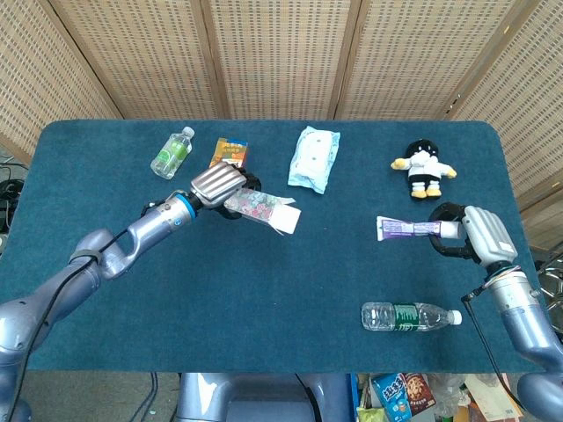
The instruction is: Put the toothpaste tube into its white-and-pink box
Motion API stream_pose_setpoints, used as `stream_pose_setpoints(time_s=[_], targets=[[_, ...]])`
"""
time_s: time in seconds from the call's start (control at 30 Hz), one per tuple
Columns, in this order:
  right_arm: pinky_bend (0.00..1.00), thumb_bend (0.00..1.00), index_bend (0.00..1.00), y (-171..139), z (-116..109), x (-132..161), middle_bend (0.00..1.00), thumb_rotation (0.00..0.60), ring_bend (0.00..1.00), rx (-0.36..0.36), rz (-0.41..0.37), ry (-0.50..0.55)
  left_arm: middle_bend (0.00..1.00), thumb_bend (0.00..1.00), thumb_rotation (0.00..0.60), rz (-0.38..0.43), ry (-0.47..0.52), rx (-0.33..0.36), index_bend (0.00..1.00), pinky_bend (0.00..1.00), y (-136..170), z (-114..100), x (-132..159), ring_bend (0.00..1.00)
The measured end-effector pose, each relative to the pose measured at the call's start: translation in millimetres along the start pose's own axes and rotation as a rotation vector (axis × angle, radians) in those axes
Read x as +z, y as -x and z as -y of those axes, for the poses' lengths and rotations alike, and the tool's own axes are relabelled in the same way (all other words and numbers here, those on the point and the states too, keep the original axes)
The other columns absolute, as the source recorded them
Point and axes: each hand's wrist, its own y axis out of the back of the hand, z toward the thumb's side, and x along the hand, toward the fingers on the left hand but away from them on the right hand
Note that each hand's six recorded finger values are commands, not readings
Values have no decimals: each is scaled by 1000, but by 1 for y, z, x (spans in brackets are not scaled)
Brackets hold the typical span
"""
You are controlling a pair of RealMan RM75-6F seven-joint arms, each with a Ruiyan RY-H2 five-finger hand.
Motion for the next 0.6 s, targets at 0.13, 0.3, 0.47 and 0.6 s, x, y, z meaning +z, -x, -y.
stream_pose_setpoints(time_s=[0.13, 0.3, 0.47, 0.6], targets=[[396, 630, 652, 2, -1, 10, 589, 600, 417, 8, -3, 5, 413, 313, 600, 46, -47, 1, 420, 407, -25, -4, 16, 364], [396, 631, 652, 7, 2, 16, 590, 600, 417, 18, 7, 9, 413, 313, 600, 120, -76, -18, 420, 407, -49, -2, 47, 364], [399, 637, 653, 12, 11, 25, 590, 600, 417, 33, 14, 15, 413, 312, 600, 156, -85, -6, 420, 407, -64, -6, 69, 364], [399, 646, 653, 11, 14, 30, 590, 600, 417, 35, 20, 25, 413, 312, 600, 161, -77, 7, 420, 407, -72, -9, 79, 364]])
